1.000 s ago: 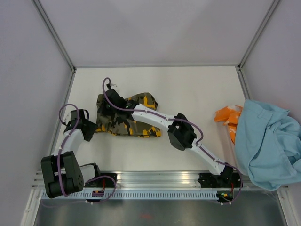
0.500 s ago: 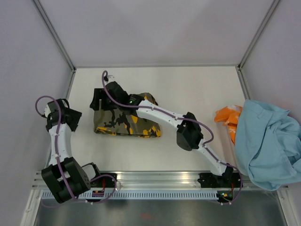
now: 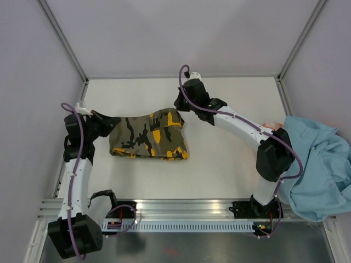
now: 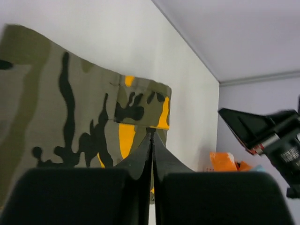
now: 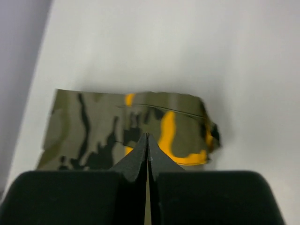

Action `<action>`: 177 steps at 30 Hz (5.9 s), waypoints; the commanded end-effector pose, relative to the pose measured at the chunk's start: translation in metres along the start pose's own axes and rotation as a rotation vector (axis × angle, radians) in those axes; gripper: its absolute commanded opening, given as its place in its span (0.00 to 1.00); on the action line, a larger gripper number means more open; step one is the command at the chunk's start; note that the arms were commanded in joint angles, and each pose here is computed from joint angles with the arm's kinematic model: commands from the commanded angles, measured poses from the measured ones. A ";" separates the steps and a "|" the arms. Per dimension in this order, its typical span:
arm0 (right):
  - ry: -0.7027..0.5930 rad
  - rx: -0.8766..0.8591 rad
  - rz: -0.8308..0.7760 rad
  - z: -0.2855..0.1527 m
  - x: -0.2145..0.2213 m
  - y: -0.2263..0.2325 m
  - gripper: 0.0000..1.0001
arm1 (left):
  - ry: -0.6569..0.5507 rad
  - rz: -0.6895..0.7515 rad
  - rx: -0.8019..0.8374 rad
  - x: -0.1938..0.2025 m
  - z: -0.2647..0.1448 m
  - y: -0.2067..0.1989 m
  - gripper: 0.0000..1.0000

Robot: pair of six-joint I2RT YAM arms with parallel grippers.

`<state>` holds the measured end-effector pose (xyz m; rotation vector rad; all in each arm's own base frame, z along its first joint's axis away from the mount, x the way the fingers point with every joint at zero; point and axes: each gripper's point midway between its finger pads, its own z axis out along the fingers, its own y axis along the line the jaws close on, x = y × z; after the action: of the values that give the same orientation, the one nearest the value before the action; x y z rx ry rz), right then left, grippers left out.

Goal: Fold and stack the trousers
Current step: Fold the trousers, then neatly place the folded trousers to the corner

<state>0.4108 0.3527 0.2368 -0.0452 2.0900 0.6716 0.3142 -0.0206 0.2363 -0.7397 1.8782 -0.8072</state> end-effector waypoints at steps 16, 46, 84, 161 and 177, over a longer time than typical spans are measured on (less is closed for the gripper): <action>0.176 -0.386 0.027 0.045 0.071 -0.013 0.00 | 0.252 -0.165 -0.293 0.135 0.044 0.141 0.02; 0.121 -0.478 -0.143 -0.042 0.001 0.009 0.04 | 0.098 0.212 -0.132 0.010 0.000 0.036 0.10; 0.317 -0.333 -0.155 -0.092 0.094 -0.029 0.62 | 0.050 0.242 -0.320 -0.016 0.036 0.086 0.25; 0.588 -0.422 0.076 0.002 0.344 0.127 0.17 | -0.189 0.370 -1.678 -0.085 -0.142 0.304 0.02; 0.603 -0.459 0.101 -0.001 0.338 0.141 0.37 | -0.295 0.320 -1.723 -0.106 -0.161 0.296 0.65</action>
<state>0.1733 0.5501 0.0323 -0.4311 2.4556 1.3388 0.1644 0.2579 0.0695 -1.2324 2.2062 1.2088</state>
